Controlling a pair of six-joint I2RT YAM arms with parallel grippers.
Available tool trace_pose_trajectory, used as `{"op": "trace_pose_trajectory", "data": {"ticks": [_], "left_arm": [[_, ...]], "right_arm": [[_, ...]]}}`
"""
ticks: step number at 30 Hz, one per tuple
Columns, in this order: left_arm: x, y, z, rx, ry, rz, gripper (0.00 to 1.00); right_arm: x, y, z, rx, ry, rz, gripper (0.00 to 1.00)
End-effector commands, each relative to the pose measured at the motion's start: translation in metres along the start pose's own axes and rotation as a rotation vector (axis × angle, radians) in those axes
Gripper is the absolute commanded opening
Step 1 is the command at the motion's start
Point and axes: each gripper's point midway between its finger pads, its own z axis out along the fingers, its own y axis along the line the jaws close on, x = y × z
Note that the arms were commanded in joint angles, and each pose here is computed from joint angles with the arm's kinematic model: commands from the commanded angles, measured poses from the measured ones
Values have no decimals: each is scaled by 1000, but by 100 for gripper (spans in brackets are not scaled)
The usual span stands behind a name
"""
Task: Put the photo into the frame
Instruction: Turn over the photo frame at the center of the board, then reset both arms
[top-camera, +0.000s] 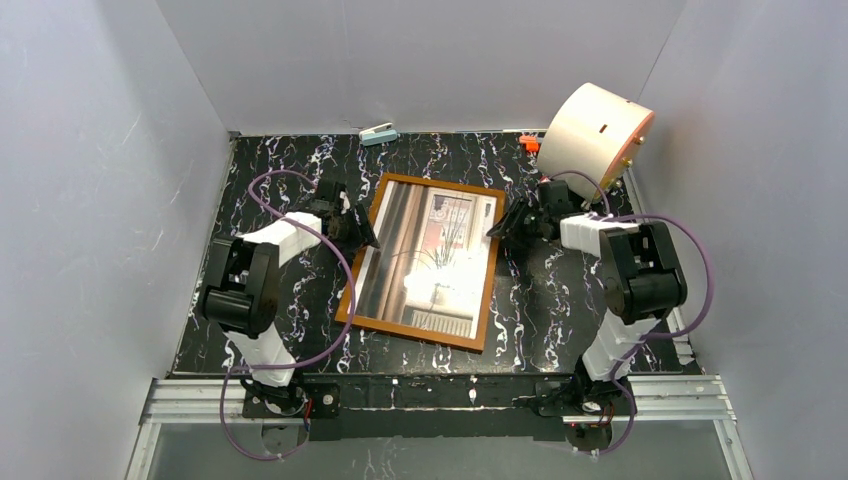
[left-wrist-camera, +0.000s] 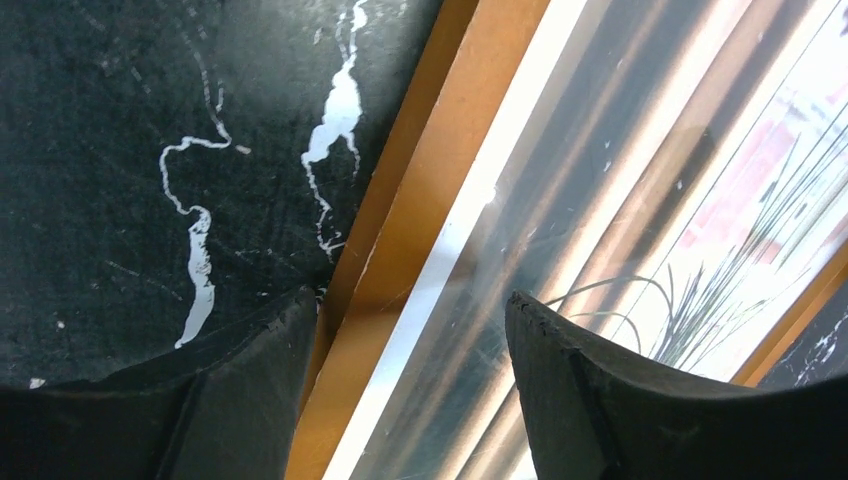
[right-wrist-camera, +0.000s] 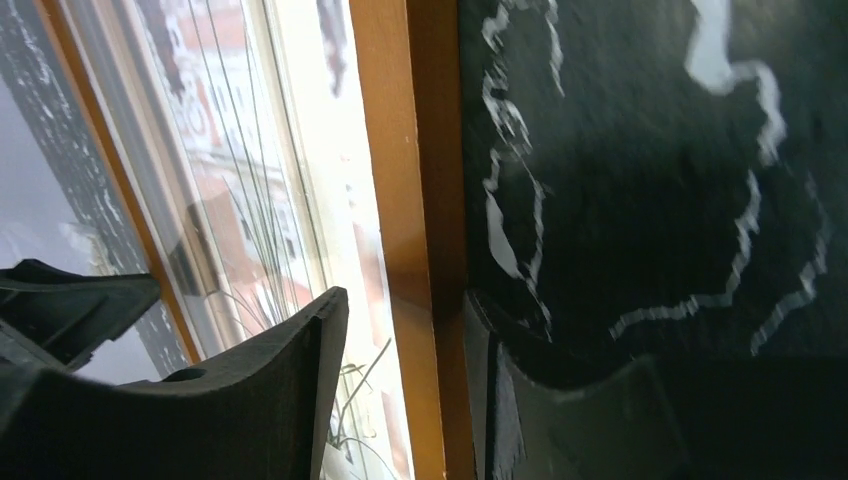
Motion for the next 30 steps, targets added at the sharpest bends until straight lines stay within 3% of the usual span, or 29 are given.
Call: {"op": "trace_pose_trajectory", "data": {"ticks": [1,7,12,20,22,30], "left_arm": [[-4,8,-6,-39,-59,-21,66],[-12,8,-22,-50,-112,-16,67],[-31,18,-57,-133,-231,-1,77],[-41,16,-129,-151,-363,37,90],[-42,11,-153,-133,-402,46,97],[-40,11,-242,-86,-632,70,98]], "right_arm": [[-39,46,8,-160,-75,-104,54],[-61,65,8,-194,-119,-168,58],[-77,76,-31,-133,-220,-227,72],[-68,70,-134,-11,-389,-269,83],[-61,67,-162,12,-446,-275,86],[-38,64,-277,57,-676,-318,98]]}}
